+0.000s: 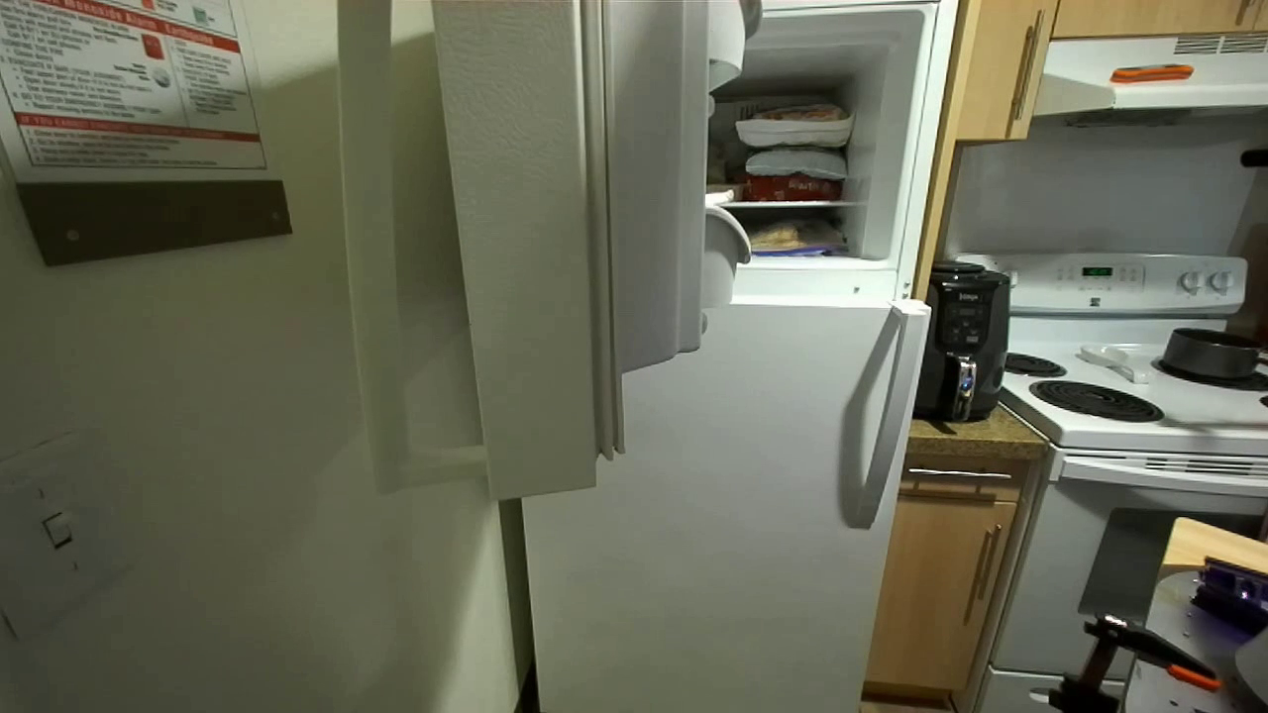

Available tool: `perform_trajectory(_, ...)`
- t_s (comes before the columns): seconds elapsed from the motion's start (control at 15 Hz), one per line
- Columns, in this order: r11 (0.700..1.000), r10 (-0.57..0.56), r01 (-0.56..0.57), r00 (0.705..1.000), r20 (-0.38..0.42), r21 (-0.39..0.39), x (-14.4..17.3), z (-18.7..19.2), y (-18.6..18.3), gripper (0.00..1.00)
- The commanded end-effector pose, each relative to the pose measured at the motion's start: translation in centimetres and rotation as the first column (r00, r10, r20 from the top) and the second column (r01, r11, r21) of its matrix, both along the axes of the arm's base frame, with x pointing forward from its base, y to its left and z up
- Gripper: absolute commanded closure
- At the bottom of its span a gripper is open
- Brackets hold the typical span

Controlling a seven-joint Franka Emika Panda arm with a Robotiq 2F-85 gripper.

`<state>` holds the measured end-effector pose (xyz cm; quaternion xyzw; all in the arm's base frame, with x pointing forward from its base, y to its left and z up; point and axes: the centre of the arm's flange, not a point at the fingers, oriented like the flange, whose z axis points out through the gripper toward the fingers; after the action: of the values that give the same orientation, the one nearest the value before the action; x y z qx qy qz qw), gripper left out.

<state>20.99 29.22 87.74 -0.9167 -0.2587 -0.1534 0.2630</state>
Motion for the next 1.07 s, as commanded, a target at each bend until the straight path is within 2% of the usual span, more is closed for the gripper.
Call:
perform_trajectory(0.0,0.992,-0.08,0.083,0.996,0.035,-0.096,0.2,0.0,-4.1,0.0)
perform_trajectory(0.27,0.962,-0.18,0.19,0.981,0.068,-0.197,1.1,0.1,-9.9,0.0)
perform_trajectory(0.53,0.92,-0.289,0.298,0.955,0.074,-0.254,1.7,0.1,-15.5,0.0)
perform_trajectory(0.8,0.878,-0.345,0.351,0.935,0.079,-0.324,2.2,-0.6,-19.7,0.0)
perform_trajectory(1.0,0.851,-0.338,0.35,0.936,0.101,-0.392,2.8,-1.3,-22.6,0.0)
